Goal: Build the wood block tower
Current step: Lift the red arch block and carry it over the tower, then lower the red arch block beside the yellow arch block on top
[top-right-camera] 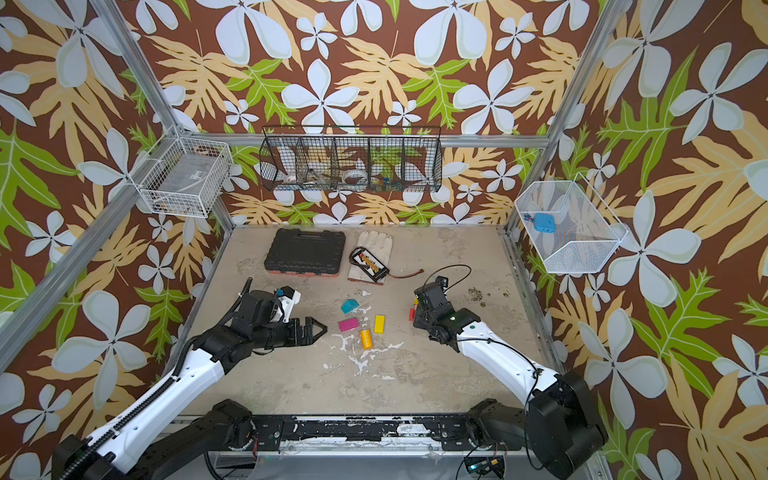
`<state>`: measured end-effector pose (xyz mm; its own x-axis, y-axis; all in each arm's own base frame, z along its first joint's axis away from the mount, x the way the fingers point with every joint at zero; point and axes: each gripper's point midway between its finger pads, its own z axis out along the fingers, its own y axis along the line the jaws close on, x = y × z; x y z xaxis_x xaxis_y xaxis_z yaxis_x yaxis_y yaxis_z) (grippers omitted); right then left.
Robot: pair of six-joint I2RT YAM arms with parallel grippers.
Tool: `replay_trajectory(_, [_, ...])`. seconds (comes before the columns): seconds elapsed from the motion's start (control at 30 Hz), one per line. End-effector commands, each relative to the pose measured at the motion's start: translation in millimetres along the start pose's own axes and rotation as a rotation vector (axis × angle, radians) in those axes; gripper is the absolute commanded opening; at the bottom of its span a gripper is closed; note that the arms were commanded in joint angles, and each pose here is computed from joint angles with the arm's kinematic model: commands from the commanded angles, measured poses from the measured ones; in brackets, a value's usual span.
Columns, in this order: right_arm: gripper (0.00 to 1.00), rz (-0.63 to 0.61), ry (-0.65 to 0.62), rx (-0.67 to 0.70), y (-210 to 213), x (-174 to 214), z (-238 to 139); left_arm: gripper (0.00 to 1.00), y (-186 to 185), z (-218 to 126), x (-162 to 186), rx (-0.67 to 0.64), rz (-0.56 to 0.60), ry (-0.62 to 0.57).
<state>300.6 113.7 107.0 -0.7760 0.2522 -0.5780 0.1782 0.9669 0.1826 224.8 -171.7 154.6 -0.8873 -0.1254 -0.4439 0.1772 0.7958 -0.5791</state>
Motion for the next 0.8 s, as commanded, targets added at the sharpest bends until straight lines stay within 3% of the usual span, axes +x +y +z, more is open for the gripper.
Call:
replay_trajectory(0.0, [0.0,-0.002,-0.025,-0.003,2.8,-6.3,3.7,1.0,-1.6,1.0,-2.5,0.008,-0.002,-0.009])
replay_trajectory(0.77, [0.0,0.081,-0.018,0.04,-16.6,-23.1,36.4,1.0,-2.0,1.2,-2.5,0.011,-0.001,-0.009])
